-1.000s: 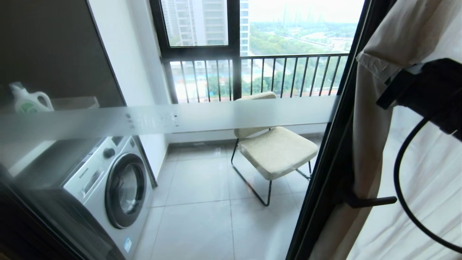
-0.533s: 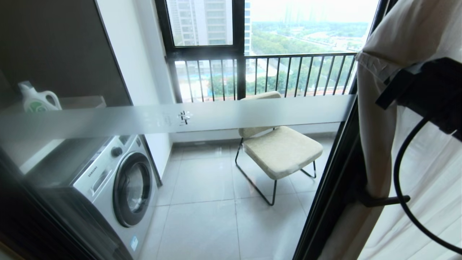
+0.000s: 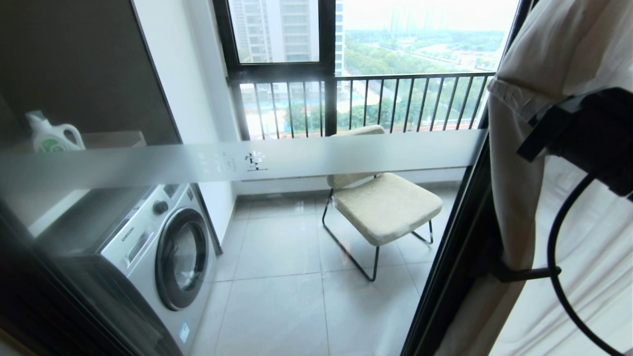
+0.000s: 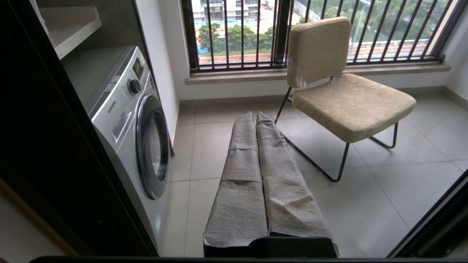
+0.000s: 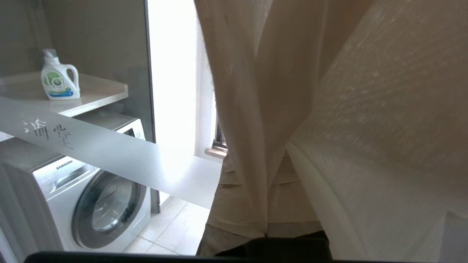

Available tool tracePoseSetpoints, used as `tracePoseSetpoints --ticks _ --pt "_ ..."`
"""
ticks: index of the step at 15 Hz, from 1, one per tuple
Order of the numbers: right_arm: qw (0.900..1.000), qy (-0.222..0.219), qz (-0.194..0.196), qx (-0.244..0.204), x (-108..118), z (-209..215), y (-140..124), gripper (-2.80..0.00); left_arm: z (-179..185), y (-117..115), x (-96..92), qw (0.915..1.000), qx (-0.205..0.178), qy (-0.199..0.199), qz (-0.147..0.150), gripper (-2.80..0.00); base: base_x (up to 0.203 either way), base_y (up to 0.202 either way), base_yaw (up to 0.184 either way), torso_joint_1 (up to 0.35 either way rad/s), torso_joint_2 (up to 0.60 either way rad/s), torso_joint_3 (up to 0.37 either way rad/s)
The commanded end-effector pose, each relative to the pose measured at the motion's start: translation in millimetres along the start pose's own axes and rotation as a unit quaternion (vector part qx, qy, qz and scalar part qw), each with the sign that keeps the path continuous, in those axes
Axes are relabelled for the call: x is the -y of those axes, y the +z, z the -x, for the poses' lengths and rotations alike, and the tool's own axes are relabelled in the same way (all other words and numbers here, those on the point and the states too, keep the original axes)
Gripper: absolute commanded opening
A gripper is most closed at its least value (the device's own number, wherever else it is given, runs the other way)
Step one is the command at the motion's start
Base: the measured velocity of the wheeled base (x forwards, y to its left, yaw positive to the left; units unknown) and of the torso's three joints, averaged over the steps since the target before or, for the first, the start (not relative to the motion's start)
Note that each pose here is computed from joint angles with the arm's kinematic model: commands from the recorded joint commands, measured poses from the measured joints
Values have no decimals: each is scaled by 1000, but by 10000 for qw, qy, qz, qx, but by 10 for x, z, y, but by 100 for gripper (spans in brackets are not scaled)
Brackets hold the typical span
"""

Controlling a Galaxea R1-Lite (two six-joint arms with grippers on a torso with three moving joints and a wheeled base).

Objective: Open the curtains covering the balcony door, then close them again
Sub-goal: Close the inner curtains on both sides

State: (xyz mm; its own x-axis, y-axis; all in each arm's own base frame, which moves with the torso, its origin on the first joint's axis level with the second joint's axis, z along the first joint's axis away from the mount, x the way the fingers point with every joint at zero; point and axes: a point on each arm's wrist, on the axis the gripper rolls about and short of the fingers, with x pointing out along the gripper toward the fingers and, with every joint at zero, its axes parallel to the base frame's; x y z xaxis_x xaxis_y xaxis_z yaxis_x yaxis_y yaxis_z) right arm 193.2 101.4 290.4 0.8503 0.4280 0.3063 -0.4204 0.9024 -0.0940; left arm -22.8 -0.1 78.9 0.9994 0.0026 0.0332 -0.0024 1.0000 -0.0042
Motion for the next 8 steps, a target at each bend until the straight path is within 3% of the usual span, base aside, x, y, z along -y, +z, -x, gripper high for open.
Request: tracePoseSetpoints --ticks 1,4,8 --pt "9998 -210 17 -16 24 65 -4 -280 0 1 0 10000 10 3 2 -280 0 0 0 0 0 0" --pt "9985 -546 76 0 116 80 3 -280 0 2 0 10000 10 3 9 -280 0 0 0 0 0 0" --pt "9864 -1573 468 -109 569 146 -31 -280 0 2 0 10000 10 3 9 -280 0 0 0 0 0 0"
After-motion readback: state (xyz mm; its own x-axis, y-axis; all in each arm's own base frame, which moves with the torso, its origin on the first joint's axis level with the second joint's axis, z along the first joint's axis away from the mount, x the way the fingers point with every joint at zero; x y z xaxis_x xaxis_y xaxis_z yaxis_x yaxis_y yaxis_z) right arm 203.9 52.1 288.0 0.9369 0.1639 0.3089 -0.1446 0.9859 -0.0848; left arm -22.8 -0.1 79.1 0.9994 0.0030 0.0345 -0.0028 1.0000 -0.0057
